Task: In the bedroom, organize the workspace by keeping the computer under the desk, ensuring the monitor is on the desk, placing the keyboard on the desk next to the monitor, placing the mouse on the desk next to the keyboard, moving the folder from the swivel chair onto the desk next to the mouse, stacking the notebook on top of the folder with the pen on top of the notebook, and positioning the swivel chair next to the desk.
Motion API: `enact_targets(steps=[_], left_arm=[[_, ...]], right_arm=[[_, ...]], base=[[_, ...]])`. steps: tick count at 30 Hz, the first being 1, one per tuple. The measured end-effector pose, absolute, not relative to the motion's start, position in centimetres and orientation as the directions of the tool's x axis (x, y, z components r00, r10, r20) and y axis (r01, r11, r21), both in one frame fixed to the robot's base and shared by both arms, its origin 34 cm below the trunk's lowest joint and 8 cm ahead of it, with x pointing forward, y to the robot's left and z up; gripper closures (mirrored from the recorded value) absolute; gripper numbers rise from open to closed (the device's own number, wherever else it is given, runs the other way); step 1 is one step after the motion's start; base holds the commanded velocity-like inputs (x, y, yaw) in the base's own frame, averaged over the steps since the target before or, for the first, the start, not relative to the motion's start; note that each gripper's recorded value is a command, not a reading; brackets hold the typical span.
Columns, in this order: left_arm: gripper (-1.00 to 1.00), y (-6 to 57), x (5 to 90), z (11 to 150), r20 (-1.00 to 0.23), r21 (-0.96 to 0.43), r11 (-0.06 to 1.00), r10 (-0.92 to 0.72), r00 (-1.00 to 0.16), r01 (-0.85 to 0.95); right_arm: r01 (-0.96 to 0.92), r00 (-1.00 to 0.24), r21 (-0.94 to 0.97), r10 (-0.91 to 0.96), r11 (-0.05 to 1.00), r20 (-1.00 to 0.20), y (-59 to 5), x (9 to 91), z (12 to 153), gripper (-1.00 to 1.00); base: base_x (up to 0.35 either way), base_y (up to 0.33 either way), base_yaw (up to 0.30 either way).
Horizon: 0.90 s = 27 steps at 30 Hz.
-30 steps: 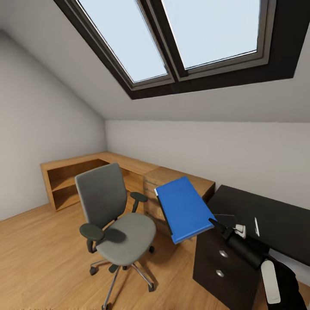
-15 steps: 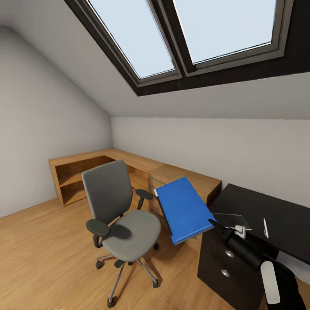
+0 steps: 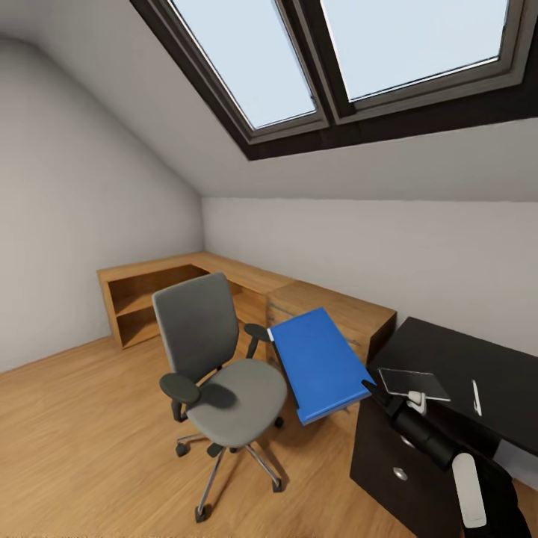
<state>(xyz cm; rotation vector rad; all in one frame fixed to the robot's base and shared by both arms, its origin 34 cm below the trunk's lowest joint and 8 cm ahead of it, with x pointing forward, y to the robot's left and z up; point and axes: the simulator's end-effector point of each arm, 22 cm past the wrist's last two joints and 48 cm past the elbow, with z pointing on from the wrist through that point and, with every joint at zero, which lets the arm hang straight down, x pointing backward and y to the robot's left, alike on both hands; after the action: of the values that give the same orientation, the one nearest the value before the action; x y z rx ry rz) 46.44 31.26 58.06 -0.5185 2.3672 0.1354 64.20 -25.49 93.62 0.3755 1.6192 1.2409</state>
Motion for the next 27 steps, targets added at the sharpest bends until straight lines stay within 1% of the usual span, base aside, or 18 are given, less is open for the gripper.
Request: enact_targets(steps=[21, 24, 27], left_arm=[[-1.0, 31.3, 45.7, 59.6, -0.638, -0.032, 0.914, -0.33, -0.696, -0.404], [-1.0, 31.3, 45.5, 60.0, -0.635, -0.03, 0.914, -0.331, -0.698, -0.405], [-1.0, 31.4, 45.4, 60.3, -0.632, -0.029, 0.913, -0.332, -0.701, -0.406]], right_arm=[[-0.287, -0.455, 0.863, 0.734, 0.415, -0.504, -25.4, 64.5, 94.6, 1.0], [-0.283, -0.457, 0.865, 0.734, 0.415, -0.502, -25.4, 64.5, 94.9, 1.0], [-0.28, -0.459, 0.866, 0.734, 0.415, -0.5, -25.4, 64.6, 95.1, 1.0]], base=[[0.0, 0.0, 0.006], [0.091, 0.0, 0.0], [0.247, 0.0, 0.0]])
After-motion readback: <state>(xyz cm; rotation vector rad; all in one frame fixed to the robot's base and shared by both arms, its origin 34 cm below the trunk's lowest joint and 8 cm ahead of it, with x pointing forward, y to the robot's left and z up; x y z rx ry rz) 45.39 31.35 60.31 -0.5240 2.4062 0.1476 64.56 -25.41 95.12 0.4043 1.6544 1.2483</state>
